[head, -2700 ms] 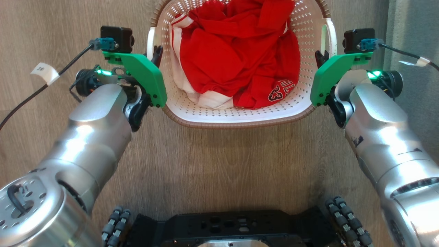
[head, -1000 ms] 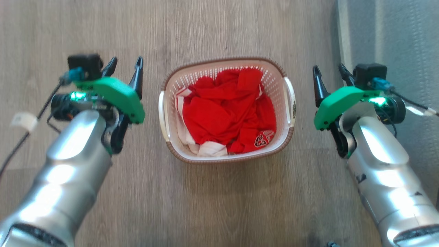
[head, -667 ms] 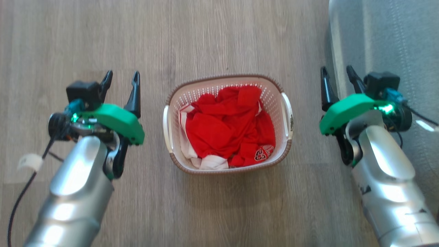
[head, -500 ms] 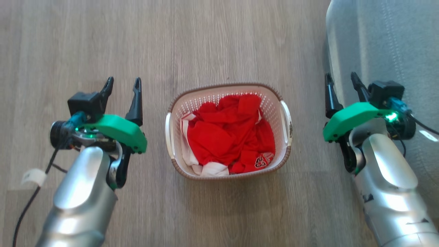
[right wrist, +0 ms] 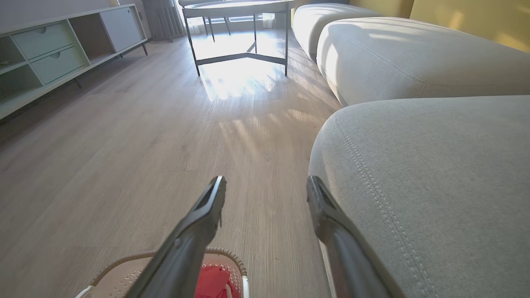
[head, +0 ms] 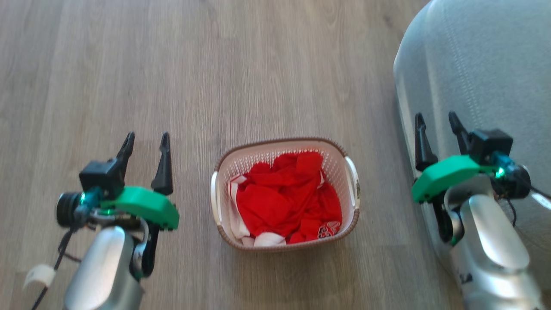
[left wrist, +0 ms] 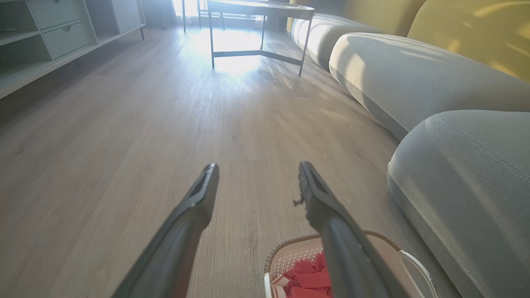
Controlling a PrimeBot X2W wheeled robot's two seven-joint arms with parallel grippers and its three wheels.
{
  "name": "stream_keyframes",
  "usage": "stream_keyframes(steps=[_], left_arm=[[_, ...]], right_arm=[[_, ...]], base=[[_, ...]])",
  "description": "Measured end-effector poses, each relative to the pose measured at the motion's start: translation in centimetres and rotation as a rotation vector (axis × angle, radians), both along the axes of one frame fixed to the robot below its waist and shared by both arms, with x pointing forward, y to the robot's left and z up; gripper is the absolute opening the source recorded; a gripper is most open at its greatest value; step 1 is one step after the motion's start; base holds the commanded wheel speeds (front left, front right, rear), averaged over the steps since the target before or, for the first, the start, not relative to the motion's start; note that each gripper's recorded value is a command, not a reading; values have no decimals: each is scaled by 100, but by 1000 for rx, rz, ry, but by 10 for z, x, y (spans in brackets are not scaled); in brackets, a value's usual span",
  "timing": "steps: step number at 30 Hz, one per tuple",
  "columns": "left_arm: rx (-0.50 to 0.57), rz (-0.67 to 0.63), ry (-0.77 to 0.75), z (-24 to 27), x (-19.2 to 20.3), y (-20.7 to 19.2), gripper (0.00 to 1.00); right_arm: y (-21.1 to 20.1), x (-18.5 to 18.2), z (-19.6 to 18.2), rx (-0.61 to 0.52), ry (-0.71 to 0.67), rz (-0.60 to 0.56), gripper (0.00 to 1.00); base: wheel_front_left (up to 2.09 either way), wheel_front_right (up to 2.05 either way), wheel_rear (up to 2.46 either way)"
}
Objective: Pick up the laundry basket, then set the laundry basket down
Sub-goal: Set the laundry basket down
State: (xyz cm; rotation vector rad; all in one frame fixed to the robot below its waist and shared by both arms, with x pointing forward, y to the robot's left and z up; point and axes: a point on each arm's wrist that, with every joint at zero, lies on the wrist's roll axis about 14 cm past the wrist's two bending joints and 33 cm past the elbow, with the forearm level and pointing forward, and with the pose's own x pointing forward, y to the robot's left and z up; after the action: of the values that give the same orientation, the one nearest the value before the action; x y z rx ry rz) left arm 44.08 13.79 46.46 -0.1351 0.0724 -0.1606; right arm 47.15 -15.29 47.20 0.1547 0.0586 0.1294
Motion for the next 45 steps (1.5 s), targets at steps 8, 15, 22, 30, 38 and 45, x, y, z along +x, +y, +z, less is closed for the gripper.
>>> stream_keyframes(steps=[8, 15, 22, 30, 38, 45], left_arm=[[-10, 44, -37, 14, -34, 8, 100], [-12, 87, -41, 17, -65, 16, 100], [-13, 124, -37, 22, -88, 22, 100], [-4, 129, -34, 23, -99, 27, 100], [-1, 144, -32, 24, -101, 30, 100], [1, 147, -35, 25, -101, 30, 100]], right_arm=[[-6, -33, 10, -8, -29, -12, 100], [-7, -58, 13, -11, -41, -15, 100], [-9, -80, 12, -12, -45, -24, 100], [-10, -90, 11, -13, -47, -30, 100], [-12, -88, 18, -9, -67, -40, 100], [-14, -92, 16, -9, -59, -45, 100]], base=[[0, 0, 0], [0, 0, 0], [0, 0, 0], [0, 0, 0], [0, 0, 0], [0, 0, 0]])
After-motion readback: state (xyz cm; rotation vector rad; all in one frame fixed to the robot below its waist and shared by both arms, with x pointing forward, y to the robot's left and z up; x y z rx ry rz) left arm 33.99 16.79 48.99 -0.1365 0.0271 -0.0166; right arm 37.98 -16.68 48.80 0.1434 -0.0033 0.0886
